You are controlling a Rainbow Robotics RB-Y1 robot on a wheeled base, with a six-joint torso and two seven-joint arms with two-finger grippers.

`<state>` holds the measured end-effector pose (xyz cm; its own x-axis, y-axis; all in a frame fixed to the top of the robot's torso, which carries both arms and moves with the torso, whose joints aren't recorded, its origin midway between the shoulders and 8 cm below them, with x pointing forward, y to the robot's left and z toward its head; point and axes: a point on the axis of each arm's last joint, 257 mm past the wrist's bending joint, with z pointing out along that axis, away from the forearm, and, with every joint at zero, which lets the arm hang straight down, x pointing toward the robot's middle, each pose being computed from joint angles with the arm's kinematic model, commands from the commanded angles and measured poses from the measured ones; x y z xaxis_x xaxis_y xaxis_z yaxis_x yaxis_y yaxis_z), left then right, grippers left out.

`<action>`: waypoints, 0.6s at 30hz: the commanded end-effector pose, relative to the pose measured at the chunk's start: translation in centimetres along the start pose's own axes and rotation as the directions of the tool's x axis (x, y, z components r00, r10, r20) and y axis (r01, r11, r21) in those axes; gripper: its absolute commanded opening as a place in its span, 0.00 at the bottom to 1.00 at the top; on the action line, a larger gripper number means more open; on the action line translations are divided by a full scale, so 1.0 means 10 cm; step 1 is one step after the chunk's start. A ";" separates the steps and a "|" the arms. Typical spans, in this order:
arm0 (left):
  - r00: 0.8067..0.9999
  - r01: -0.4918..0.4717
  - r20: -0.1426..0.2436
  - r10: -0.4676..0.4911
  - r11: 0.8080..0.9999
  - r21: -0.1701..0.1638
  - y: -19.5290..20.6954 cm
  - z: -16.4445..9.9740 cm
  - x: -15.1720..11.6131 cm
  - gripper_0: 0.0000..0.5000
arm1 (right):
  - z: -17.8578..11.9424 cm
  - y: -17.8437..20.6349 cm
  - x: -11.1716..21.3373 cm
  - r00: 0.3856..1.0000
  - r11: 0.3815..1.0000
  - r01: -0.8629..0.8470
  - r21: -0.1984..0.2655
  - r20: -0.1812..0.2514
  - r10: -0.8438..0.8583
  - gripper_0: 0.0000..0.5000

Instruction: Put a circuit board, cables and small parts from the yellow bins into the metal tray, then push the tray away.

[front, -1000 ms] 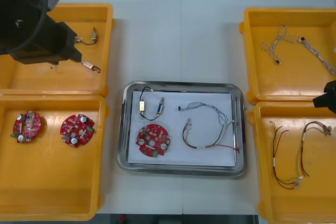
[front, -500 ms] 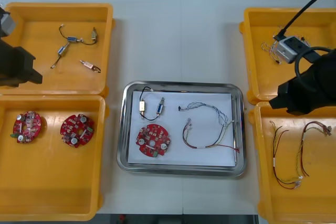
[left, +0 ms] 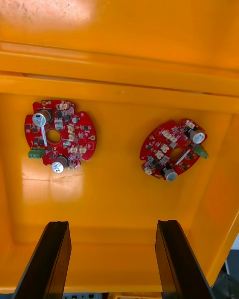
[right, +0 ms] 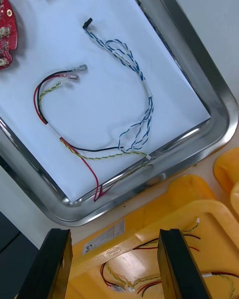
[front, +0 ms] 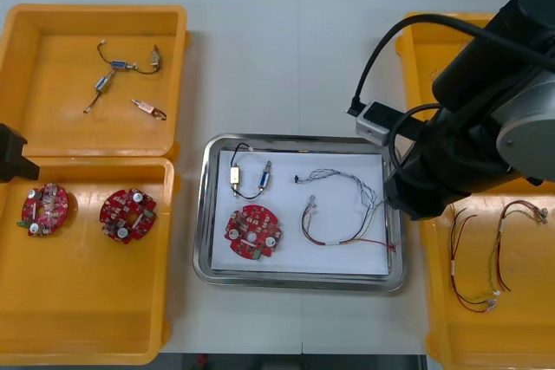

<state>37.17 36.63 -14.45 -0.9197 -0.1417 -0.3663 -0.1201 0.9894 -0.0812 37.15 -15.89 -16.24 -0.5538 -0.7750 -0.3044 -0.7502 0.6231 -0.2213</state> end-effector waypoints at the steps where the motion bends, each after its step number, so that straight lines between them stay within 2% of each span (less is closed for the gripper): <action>1: 0.994 -0.102 0.026 0.104 0.992 -0.073 0.22 -0.16 0.00 1.00 | -0.04 0.23 -0.25 0.991 0.992 0.126 0.031 0.037 -0.127 1.00; 5: 0.994 -0.110 0.008 0.111 0.990 -0.084 0.25 -0.12 0.09 1.00 | 0.04 0.42 -0.30 0.982 0.982 0.187 0.017 0.032 -0.188 1.00; 9: 0.993 -0.118 0.003 0.119 0.989 -0.089 0.27 -0.10 0.11 1.00 | 0.12 0.67 -0.49 0.960 0.962 0.273 0.021 0.062 -0.273 1.00; 18: 0.987 -0.142 0.060 0.148 0.986 -0.090 0.19 -0.21 -0.08 1.00 | 0.27 1.17 -0.76 0.895 0.899 0.436 0.044 0.082 -0.438 1.00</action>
<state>35.81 37.50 -15.45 -0.9240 -0.1375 -0.3569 -0.1305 0.9905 -0.0438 34.30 -5.35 -19.60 -0.2624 -0.9319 -0.2503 -0.8806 0.3373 -0.3328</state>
